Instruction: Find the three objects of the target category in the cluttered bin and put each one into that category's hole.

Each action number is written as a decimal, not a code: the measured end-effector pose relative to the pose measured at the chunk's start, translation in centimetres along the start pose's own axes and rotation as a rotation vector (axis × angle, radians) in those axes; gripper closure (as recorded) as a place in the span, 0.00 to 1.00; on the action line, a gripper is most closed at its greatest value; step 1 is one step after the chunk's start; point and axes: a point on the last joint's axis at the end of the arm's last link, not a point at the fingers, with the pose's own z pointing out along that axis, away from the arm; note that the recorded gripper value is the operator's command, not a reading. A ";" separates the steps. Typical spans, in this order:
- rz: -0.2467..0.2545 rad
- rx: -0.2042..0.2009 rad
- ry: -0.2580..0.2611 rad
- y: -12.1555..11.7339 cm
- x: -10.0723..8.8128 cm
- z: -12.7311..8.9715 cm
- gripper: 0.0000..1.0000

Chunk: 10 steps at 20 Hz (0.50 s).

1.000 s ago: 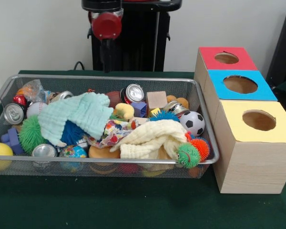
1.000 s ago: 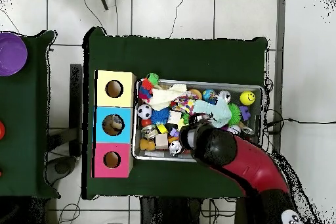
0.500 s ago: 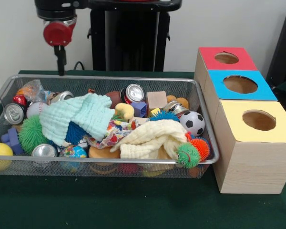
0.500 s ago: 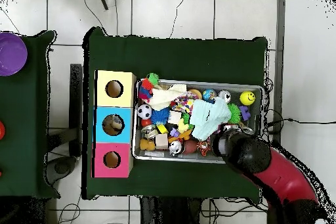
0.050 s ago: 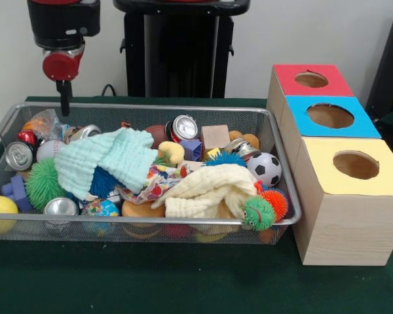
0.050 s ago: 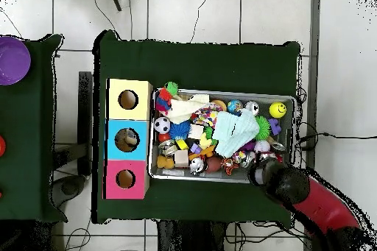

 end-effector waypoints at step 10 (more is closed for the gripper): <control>-0.033 0.045 0.016 -3.6 -1.0 4.0 0.00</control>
